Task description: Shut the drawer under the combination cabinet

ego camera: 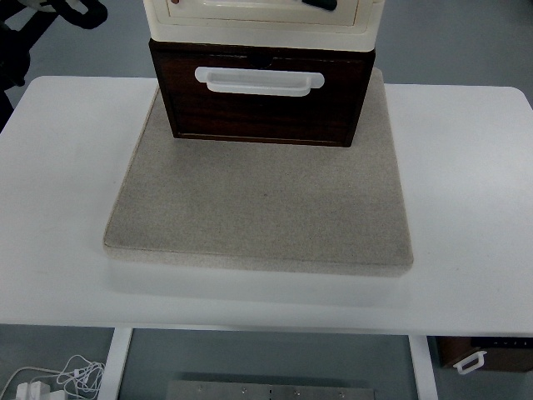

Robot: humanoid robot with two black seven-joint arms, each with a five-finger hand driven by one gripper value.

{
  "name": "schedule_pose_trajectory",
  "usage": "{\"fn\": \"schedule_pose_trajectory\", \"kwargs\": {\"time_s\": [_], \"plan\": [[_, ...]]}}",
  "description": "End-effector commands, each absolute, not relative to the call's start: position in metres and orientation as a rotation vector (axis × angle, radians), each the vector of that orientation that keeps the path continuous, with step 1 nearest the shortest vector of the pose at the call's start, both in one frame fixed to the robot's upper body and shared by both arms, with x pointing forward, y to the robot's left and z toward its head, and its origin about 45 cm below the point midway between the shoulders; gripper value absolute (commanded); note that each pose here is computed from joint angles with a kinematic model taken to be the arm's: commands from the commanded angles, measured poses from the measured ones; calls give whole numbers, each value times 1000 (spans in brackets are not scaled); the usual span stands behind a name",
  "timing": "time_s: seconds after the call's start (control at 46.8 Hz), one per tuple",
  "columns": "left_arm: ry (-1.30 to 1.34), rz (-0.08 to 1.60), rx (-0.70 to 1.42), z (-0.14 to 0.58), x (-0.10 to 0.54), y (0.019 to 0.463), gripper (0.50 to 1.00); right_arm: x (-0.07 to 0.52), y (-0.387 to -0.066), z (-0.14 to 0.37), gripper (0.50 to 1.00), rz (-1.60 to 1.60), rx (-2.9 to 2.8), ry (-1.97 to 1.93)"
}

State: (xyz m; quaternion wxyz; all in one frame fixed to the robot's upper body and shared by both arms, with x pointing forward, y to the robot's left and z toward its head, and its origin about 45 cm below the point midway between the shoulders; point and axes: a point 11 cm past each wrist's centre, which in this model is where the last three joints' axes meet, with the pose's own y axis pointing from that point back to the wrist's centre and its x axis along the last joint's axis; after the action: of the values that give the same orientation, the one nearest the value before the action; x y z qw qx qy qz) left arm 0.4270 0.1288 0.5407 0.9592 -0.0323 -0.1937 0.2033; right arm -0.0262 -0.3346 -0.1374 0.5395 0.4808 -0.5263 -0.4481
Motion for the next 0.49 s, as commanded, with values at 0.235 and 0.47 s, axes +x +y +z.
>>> {"fn": "schedule_pose_trajectory", "kwargs": {"time_s": [0.235,0.47], "plan": [[-326,600,-418,612,450,200,996,-26,-335,-137,952,-1065,1143,-1251],[-281,786,-606,641,464,259,996,-26,-335,-137,952,-1065,1143,-1251]]}}
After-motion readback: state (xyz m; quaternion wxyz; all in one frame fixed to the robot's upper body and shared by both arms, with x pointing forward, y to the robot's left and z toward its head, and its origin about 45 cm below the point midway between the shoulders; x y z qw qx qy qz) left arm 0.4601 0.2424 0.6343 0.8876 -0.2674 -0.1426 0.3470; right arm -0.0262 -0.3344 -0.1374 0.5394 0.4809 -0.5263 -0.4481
